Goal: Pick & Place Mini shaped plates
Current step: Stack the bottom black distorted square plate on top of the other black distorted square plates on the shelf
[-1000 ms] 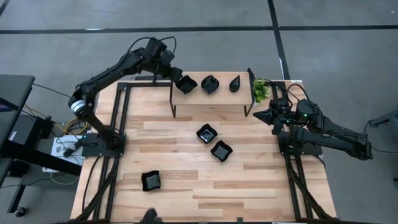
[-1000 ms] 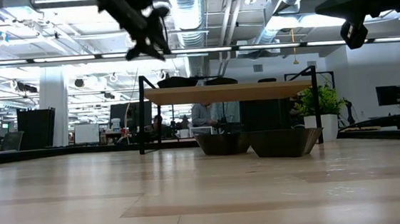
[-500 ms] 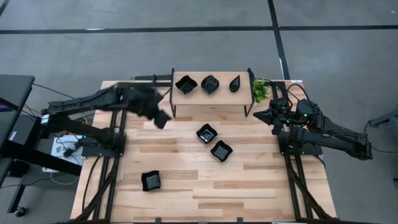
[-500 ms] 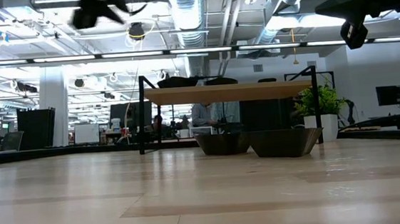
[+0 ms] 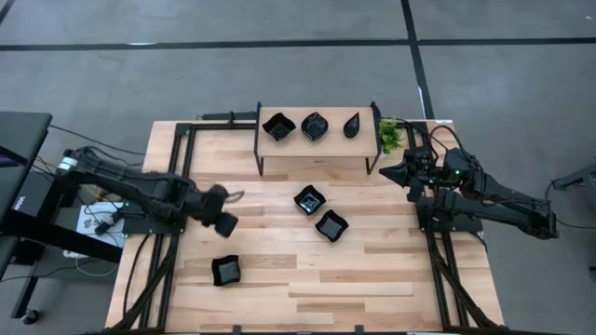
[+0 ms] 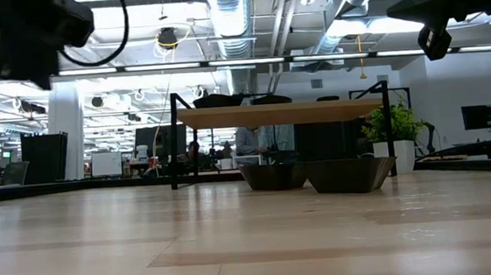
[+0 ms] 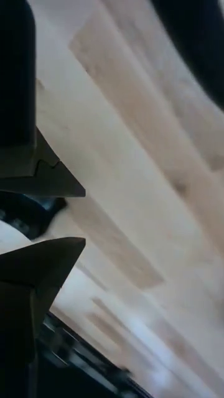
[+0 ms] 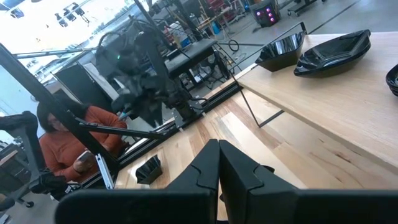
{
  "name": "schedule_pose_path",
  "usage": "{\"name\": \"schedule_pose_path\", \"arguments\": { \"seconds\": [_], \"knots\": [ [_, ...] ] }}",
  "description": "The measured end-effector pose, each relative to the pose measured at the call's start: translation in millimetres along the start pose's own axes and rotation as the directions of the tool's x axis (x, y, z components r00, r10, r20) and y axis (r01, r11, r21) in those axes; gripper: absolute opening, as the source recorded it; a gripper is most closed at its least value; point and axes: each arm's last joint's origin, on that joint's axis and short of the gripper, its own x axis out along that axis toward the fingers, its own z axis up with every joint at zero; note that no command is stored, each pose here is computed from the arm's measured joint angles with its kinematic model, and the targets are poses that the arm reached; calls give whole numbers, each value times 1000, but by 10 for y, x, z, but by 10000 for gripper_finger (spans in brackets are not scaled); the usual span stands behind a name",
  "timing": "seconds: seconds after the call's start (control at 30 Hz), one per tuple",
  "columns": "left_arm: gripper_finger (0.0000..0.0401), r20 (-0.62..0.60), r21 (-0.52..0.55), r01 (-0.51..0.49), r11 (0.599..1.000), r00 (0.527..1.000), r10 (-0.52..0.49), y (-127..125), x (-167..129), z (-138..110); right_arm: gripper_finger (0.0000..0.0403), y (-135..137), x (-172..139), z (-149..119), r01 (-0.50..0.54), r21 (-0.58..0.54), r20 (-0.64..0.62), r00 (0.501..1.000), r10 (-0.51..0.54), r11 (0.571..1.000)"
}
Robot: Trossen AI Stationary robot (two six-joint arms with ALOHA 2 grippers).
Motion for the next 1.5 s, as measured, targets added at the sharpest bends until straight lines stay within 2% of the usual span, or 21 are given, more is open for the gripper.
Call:
{"name": "schedule_pose_path", "arguments": {
  "seconds": [0.1,0.23,0.43,0.63,0.77,1.07,1.33,1.5],
  "knots": [
    [115,-47,127,-6,992,999,12,-23,90,-153,1,0,0,0,0,0,0,1000,0,1000],
    [115,-106,310,-31,950,992,67,-24,230,-355,1,0,0,0,0,0,0,1000,0,1000],
    [115,-149,473,-40,880,981,125,-7,498,-579,1,0,0,0,0,0,0,1000,0,1000],
    [115,-162,511,-84,855,968,192,2,703,-679,1,0,0,1,0,0,1,1000,0,1000],
    [115,-162,514,-99,852,964,209,-11,792,-695,1,0,0,1,0,0,1,1000,0,1000],
    [115,-163,514,-89,853,966,199,-27,811,-699,1,1,0,1,-1,0,1,1000,1,1000],
    [115,-173,579,-60,813,966,194,-32,808,-718,1,0,0,1,0,0,1,1000,0,1000],
    [115,-164,578,-69,813,966,199,-12,821,-710,1,0,0,0,0,0,0,1000,0,1000]
  ]
}}
